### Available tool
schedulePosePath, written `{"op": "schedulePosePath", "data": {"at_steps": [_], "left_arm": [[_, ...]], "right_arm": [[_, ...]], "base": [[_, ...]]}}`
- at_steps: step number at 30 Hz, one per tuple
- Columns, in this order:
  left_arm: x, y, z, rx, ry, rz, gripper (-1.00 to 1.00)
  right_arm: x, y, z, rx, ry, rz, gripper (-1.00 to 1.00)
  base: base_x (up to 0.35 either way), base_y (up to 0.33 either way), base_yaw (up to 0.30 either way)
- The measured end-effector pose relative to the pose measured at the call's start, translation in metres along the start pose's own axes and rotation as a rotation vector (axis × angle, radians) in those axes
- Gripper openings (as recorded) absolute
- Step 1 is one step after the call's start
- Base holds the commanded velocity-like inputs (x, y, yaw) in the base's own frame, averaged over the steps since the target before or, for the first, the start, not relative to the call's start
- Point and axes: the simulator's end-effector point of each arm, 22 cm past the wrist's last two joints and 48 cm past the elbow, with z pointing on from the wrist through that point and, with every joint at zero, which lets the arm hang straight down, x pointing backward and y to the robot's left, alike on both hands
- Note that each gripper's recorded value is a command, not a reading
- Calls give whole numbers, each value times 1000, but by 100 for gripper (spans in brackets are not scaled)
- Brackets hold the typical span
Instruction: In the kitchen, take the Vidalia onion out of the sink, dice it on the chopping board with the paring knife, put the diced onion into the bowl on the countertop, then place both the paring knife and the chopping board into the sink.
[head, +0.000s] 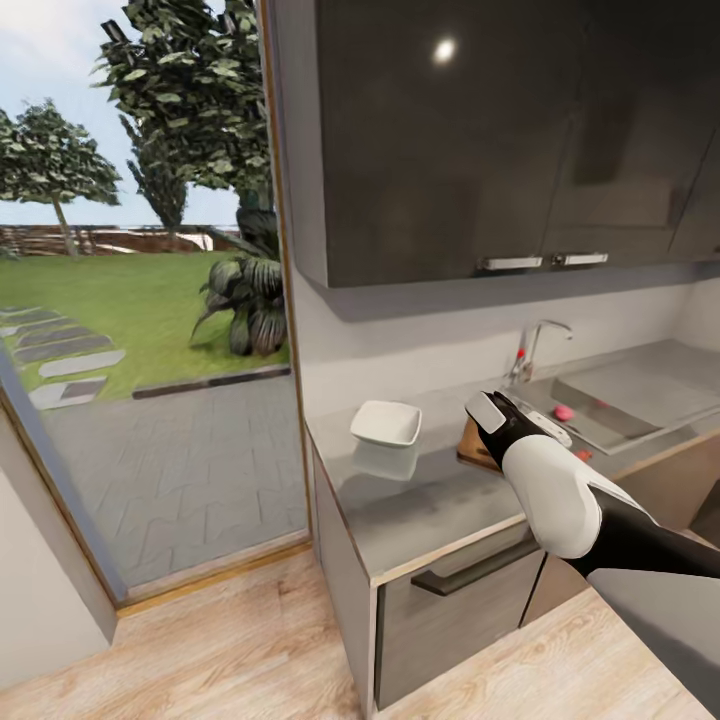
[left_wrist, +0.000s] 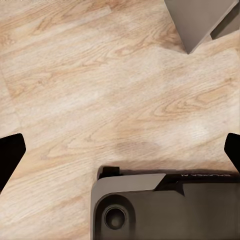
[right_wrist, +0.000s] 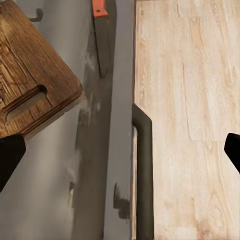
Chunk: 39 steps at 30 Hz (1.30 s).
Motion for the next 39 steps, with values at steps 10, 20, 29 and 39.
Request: {"op": "schedulePosePath", "data": {"at_steps": [10, 20, 29, 39], "left_arm": [[7, 0, 1, 0, 17, 0, 100], [13, 0, 1, 0, 33, 1, 100], [19, 0, 1, 0, 47, 1, 100], [26, 0, 2, 0, 64, 0, 100]], "right_arm": [[8, 1, 8, 9, 7, -11, 100], [15, 2, 16, 17, 14, -20, 100], [22, 3, 23, 21, 21, -28, 100], [29, 6, 31, 19, 28, -38, 100]], "base": [[226, 0, 0], [11, 0, 0], [173, 0, 0], [84, 0, 0]]}}
